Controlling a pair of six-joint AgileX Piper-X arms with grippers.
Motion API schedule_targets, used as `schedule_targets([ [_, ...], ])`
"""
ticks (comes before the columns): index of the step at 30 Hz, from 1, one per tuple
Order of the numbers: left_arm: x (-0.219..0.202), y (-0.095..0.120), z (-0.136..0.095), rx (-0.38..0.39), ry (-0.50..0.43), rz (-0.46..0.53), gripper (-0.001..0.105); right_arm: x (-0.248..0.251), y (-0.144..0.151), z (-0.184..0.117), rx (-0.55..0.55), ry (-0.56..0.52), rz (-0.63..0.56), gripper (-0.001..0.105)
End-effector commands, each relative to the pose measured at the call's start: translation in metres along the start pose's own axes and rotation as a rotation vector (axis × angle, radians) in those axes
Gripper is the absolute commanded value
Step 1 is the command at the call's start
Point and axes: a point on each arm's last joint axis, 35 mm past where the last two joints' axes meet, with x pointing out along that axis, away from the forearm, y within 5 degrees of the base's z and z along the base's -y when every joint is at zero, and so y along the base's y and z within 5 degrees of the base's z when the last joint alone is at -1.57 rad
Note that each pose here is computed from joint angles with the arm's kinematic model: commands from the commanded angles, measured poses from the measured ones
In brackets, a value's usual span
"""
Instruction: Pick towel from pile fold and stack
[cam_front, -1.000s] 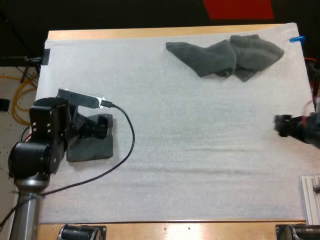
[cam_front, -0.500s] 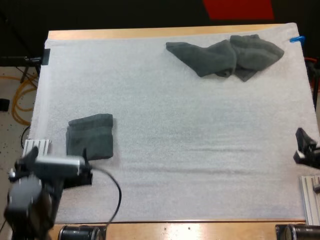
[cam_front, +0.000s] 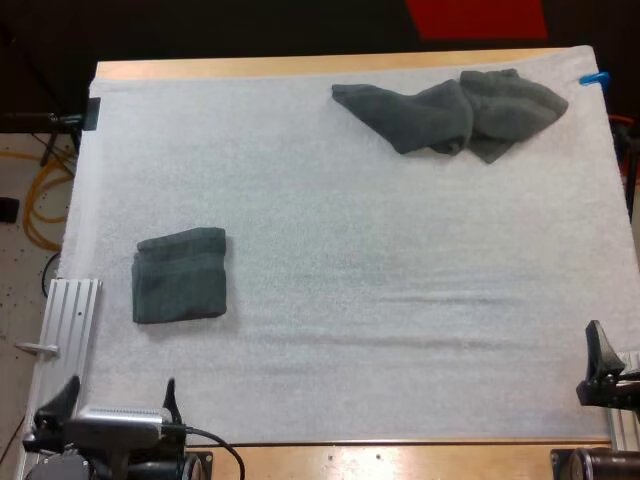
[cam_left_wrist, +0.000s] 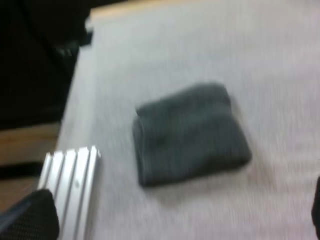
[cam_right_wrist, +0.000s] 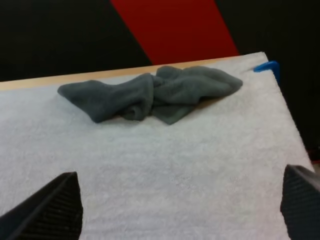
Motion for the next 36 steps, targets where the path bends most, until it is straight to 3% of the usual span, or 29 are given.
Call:
schedule_targets([
  [1, 0.003, 0.000, -0.004, 0.002, 0.062, 0.011, 0.105, 0.004, 0.000, -0.002, -0.002, 0.009, -0.002, 0.078],
  [3, 0.002, 0.001, -0.009, 0.006, 0.107, 0.014, 0.105, 0.003, 0.000, -0.003, 0.009, 0.026, -0.015, 0.078],
  [6, 0.002, 0.001, -0.008, 0.005, 0.101, 0.011, 0.105, 0.005, -0.001, -0.003, 0.002, 0.019, -0.027, 0.078],
  [12, 0.013, -0.002, 0.006, -0.008, -0.038, -0.004, 0.105, 0.005, -0.001, -0.003, -0.030, 0.018, -0.022, 0.078],
  [20, 0.052, -0.005, 0.005, -0.022, -0.128, -0.012, 0.105, 0.013, -0.001, -0.008, -0.036, 0.019, -0.022, 0.078],
  [36, 0.070, -0.006, -0.003, -0.038, -0.121, -0.012, 0.105, 0.023, 0.002, -0.025, -0.007, 0.107, -0.001, 0.078],
])
